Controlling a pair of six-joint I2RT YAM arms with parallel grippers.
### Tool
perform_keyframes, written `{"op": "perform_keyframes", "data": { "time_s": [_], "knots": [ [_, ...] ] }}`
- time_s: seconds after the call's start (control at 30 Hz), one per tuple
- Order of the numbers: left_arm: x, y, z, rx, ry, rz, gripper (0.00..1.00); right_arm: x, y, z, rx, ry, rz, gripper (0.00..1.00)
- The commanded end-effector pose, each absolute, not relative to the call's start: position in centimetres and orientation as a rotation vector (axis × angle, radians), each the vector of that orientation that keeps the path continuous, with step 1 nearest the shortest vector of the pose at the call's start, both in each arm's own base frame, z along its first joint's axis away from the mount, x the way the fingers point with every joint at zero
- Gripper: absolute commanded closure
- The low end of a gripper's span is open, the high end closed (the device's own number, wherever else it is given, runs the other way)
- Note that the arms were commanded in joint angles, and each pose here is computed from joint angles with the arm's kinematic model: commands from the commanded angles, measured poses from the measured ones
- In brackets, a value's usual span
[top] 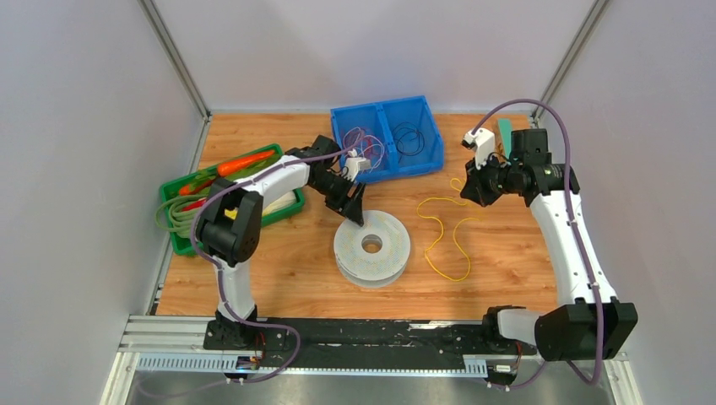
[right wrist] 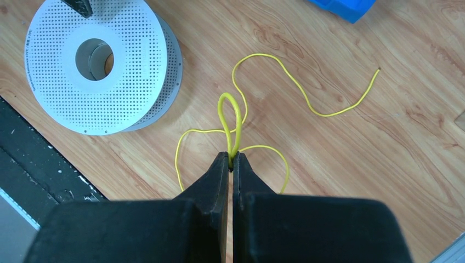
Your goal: Wrap the cables
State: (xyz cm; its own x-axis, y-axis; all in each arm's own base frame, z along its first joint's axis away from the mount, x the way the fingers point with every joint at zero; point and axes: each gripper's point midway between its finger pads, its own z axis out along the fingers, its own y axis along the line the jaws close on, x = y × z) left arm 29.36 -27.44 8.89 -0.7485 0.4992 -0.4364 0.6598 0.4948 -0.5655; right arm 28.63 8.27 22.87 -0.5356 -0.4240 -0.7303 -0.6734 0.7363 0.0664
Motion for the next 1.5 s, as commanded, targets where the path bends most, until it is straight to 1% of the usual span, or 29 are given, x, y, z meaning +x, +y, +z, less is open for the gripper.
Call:
{"op": "perform_keyframes", "data": {
  "time_s": [0.0, 0.07, 0.17, 0.23, 0.3, 0.37, 0.4, 0.5, 0.63, 0.73, 0.87, 1.0, 1.1, 1.17, 1.23, 1.3, 1.4, 1.47],
  "knots": [
    [28.2, -28.4, 8.5, 0.996, 2.521, -1.265, 0.30, 28.5, 9.1, 24.3, -0.840, 2.167, 0.502, 1.00],
    [28.2, -28.6, 8.2, 0.977, 2.536, -1.293, 0.34, 28.5, 9.3, 24.2, -0.843, 2.168, 0.521, 1.00],
    [28.1, -28.9, 7.7, 0.956, 2.552, -1.325, 0.44, 28.4, 9.9, 24.2, -0.847, 2.170, 0.566, 1.00],
    [28.2, -29.0, 8.1, 0.962, 2.539, -1.334, 0.60, 28.3, 10.1, 24.2, -0.849, 2.176, 0.593, 1.00],
    [27.9, -28.9, 9.4, 0.998, 2.504, -1.329, 0.78, 28.0, 10.4, 24.3, -0.856, 2.182, 0.622, 1.00],
    [27.8, -28.7, 12.0, 1.030, 2.424, -1.300, 0.97, 27.7, 10.7, 24.5, -0.861, 2.178, 0.648, 1.00],
    [27.7, -28.5, 13.2, 1.052, 2.390, -1.268, 1.00, 27.6, 10.9, 24.7, -0.864, 2.172, 0.662, 1.00],
    [26.2, -27.7, 17.7, 1.185, 2.248, -1.155, 1.00, 27.1, 11.5, 25.9, -0.869, 2.126, 0.700, 1.00],
    [23.6, -26.5, 20.6, 1.399, 2.082, -0.913, 1.00, 25.9, 12.5, 28.1, -0.865, 2.037, 0.746, 1.00],
    [21.7, -26.2, 20.7, 1.520, 1.993, -0.767, 1.00, 24.6, 13.2, 28.1, -0.899, 2.020, 0.760, 1.00],
    [21.4, -25.7, 19.6, 1.589, 1.882, -0.552, 1.00, 23.6, 14.0, 27.7, -0.936, 2.011, 0.789, 1.00],
    [19.7, -26.1, 18.5, 1.708, 1.772, -0.514, 1.00, 22.6, 15.3, 27.4, -0.980, 2.003, 0.846, 1.00],
    [18.5, -26.7, 18.3, 1.769, 1.725, -0.536, 1.00, 22.1, 16.2, 27.0, -1.037, 1.989, 0.845, 1.00],
    [18.0, -27.1, 18.7, 1.789, 1.716, -0.581, 0.83, 21.7, 16.9, 27.0, -1.086, 1.968, 0.820, 1.00],
    [17.3, -27.2, 19.5, 1.823, 1.709, -0.622, 0.58, 21.8, 17.4, 27.0, -1.115, 1.945, 0.795, 1.00],
    [16.2, -26.9, 20.9, 1.843, 1.688, -0.693, 0.43, 21.9, 17.8, 27.1, -1.145, 1.923, 0.784, 1.00],
    [15.9, -26.6, 24.3, 1.731, 1.653, -0.779, 0.29, 21.9, 18.7, 27.2, -1.205, 1.910, 0.784, 1.00],
    [16.5, -25.9, 26.1, 1.648, 1.648, -0.762, 0.27, 22.0, 19.2, 27.2, -1.245, 1.901, 0.776, 1.00]
  ]
}}
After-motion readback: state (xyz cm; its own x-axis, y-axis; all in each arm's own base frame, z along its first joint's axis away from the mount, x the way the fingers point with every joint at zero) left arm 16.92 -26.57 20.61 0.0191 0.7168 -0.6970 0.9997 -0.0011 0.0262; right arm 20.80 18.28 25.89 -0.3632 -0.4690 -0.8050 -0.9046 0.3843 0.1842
